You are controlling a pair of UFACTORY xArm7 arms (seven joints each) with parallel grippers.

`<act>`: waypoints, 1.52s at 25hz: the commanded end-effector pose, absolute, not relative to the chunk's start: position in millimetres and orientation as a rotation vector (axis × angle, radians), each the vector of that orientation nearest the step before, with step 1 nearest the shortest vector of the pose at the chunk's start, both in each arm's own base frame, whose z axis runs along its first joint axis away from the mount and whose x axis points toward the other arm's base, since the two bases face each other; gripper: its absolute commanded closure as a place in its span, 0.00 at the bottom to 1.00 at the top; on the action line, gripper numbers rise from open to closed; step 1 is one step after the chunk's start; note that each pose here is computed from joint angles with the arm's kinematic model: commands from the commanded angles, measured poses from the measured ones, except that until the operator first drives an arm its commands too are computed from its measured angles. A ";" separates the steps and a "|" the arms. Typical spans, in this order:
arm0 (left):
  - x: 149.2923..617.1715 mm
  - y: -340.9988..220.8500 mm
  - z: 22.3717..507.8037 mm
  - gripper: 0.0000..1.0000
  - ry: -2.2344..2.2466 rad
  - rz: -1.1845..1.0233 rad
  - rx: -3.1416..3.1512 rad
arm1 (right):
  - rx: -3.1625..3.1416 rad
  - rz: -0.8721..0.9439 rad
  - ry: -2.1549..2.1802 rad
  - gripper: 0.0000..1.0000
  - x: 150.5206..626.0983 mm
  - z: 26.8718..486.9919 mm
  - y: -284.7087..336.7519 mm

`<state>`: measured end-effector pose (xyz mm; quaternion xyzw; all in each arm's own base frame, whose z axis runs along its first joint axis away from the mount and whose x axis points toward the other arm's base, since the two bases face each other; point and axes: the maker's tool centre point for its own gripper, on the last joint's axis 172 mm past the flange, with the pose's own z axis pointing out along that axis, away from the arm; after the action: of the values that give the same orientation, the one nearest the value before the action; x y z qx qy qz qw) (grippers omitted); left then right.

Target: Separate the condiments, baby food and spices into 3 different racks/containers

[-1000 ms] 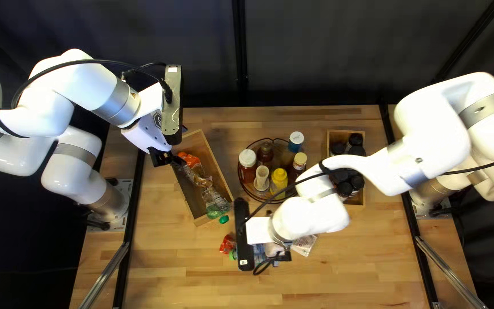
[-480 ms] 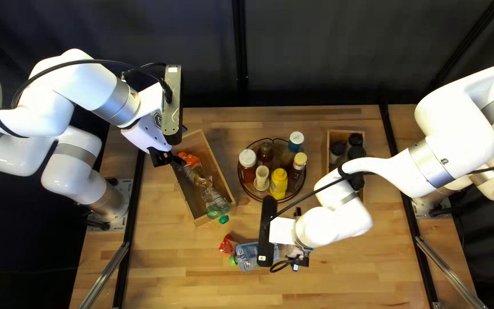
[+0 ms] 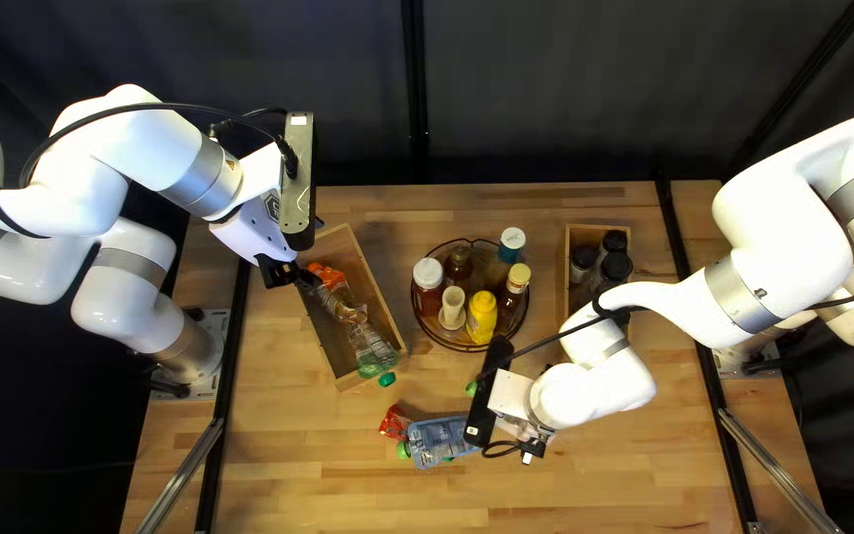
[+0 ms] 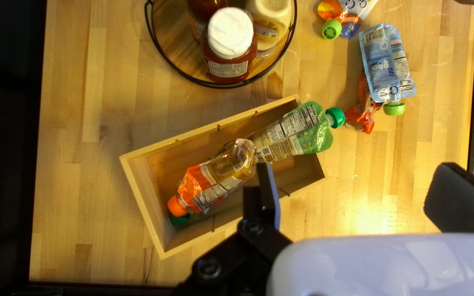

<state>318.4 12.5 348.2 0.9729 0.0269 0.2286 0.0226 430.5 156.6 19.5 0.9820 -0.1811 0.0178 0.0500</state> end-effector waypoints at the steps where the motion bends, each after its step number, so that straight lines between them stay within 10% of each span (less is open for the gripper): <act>1: 318.4 12.5 348.2 0.00 0.083 0.708 3.013 | 3.000 0.051 -0.549 1.00 432.3 16.0 160.3; 25: 318.4 12.5 348.2 0.00 0.083 0.708 3.013 | 3.150 0.170 -0.248 1.00 558.0 30.2 138.2; 26: 318.4 12.5 348.2 0.00 0.083 0.708 3.013 | 3.159 0.174 -0.235 0.95 562.8 29.5 137.4; 28: 318.4 12.5 348.2 0.00 0.083 0.708 3.013 | 3.174 0.181 -0.212 0.05 566.6 31.4 137.5; 38: 318.4 12.5 348.2 0.00 0.083 0.708 3.013 | 3.167 0.362 -0.111 0.00 516.5 102.4 142.6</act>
<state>318.4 12.5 348.2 0.9729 0.0269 0.2286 0.0226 533.4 142.6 82.0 0.9942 -0.0492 0.0930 -0.0227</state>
